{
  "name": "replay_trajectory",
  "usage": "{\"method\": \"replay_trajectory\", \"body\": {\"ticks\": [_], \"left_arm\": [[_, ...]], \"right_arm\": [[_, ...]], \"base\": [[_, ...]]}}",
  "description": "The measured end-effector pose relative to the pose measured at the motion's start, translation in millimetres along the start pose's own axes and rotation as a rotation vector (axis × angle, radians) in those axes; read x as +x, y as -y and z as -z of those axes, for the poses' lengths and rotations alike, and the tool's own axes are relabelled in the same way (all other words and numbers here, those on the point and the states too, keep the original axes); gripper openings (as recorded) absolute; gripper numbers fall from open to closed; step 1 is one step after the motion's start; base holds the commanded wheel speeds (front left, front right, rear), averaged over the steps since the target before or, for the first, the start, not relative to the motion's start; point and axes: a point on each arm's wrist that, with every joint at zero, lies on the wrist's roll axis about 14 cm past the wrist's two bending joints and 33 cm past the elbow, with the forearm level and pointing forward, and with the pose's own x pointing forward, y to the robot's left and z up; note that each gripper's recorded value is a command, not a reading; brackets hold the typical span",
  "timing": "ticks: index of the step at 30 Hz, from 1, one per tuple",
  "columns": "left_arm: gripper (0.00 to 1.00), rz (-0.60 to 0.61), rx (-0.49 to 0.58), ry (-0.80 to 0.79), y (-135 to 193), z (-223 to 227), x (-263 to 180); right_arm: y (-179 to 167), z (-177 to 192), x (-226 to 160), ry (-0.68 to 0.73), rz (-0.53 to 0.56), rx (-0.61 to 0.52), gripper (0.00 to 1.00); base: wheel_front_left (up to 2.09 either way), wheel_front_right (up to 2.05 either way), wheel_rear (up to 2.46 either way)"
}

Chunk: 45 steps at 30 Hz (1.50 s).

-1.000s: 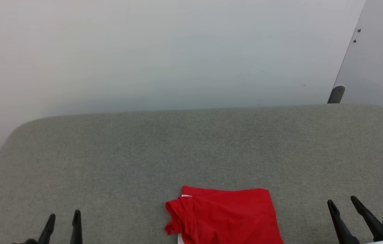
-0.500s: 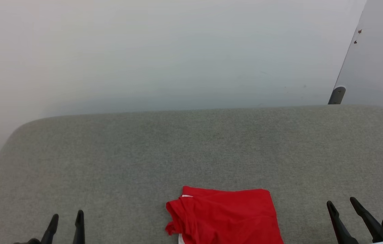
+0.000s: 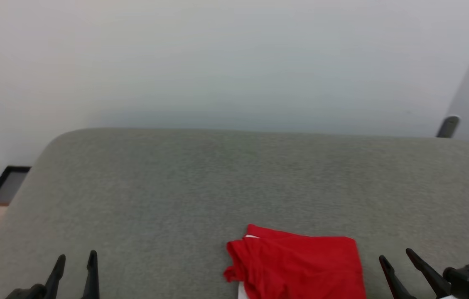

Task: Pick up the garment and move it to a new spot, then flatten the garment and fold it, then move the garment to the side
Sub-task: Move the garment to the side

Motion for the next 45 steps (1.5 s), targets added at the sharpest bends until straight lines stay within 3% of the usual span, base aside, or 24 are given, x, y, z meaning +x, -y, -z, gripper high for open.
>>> {"method": "replay_trajectory", "body": {"ticks": [14,22,33,34,35,45], "left_arm": [[1.00,-0.124,-0.010,-0.009,-33.8,5.2,-35.6],[1.00,-0.158,-0.029,-0.035,-37.6,14.5,-43.1],[1.00,-0.160,-0.042,-0.058,-32.9,21.0,-33.9],[1.00,-0.160,-0.044,-0.057,-32.2,20.8,-32.6],[1.00,-0.160,-0.045,-0.058,-31.8,21.2,-31.9],[1.00,-0.167,-0.045,-0.070,-33.5,23.8,-29.0]], "right_arm": [[-24.0,50.8,34.2,-0.319,-0.126,-0.020,1.00],[-24.5,92.4,25.0,-0.578,-0.133,0.009,1.00],[-28.3,111.6,33.8,-0.790,-0.135,0.067,1.00],[-29.3,113.4,34.3,-0.811,-0.139,0.069,0.47],[-29.5,113.7,36.0,-0.823,-0.143,0.062,0.00],[-35.4,103.2,53.7,-0.847,-0.181,0.054,0.00]], "base": [[0.00,0.00,0.00],[0.00,0.00,0.00],[0.00,0.00,0.00],[0.00,0.00,0.00],[0.00,0.00,0.00],[0.00,0.00,0.00]]}}
